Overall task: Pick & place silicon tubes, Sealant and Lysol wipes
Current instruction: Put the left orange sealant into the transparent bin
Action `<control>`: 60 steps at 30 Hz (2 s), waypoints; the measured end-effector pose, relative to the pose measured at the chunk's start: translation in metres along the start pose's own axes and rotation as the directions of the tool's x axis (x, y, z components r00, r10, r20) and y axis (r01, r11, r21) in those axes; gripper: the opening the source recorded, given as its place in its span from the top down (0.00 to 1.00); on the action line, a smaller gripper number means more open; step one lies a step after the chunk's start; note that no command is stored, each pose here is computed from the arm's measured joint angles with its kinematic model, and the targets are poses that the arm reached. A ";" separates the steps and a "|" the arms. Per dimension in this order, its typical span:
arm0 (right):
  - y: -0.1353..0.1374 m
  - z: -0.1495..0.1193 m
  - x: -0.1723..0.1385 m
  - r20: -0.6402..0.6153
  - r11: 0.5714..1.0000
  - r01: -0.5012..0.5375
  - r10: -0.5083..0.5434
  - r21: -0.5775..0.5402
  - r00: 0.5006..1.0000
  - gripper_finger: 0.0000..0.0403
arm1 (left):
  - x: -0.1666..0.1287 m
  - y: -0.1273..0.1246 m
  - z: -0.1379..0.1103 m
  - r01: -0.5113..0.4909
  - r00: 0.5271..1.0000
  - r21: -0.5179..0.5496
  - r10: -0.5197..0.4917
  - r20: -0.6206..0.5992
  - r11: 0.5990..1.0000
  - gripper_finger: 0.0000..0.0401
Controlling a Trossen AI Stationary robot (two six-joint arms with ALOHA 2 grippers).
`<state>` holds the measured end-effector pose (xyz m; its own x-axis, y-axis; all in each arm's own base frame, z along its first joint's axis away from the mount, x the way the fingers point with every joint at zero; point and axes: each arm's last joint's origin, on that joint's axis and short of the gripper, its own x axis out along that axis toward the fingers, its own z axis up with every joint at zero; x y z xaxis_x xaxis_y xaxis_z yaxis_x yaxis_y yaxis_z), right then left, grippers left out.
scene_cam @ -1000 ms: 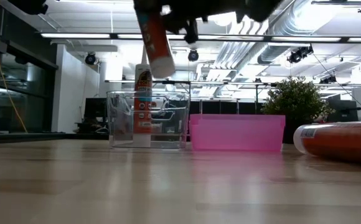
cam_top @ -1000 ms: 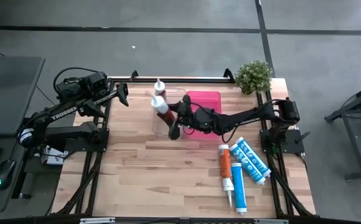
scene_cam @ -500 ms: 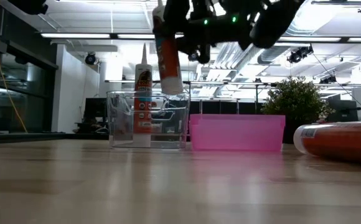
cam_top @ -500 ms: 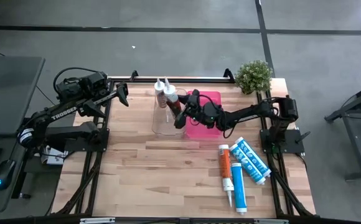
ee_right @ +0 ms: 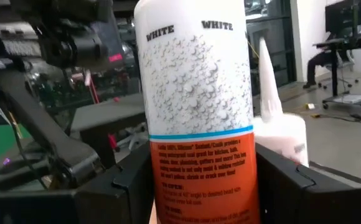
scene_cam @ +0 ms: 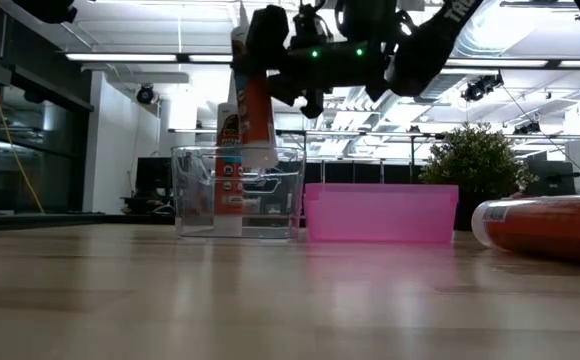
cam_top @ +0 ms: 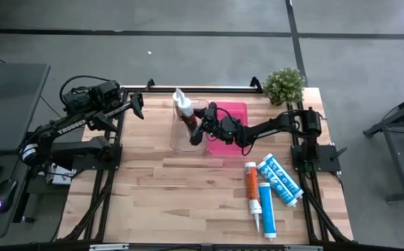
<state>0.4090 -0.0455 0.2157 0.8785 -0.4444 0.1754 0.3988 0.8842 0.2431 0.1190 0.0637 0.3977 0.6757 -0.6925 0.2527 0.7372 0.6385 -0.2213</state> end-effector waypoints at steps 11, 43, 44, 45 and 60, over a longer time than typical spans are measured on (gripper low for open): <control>0.000 -0.002 -0.001 0.007 1.000 -0.017 0.017 0.004 1.000 0.50 | 0.000 0.017 -0.002 -0.032 0.999 -0.085 0.033 0.008 0.996 0.02; 0.003 -0.001 -0.001 0.012 0.999 -0.033 0.033 0.002 0.999 0.50 | -0.003 0.053 -0.012 -0.122 0.991 -0.396 0.136 0.009 0.910 0.02; 0.004 -0.001 -0.002 0.012 0.999 -0.035 0.035 -0.004 0.999 0.50 | -0.003 0.054 -0.012 -0.126 0.990 -0.409 0.142 0.010 0.904 0.02; 0.005 -0.001 -0.002 0.012 0.999 -0.036 0.036 -0.012 0.999 0.50 | -0.003 0.055 -0.013 -0.132 0.988 -0.430 0.151 0.011 0.893 0.02; 0.014 -0.003 -0.006 0.007 1.000 -0.026 0.026 -0.018 1.000 0.50 | -0.004 0.061 -0.016 -0.174 0.982 -0.328 0.190 0.017 0.929 0.02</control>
<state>0.4101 -0.0302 0.2150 0.8866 -0.4225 0.1884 0.3808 0.8978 0.2214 0.1615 0.1004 0.3676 0.8031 -0.5530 0.2217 0.5695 0.6033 -0.5582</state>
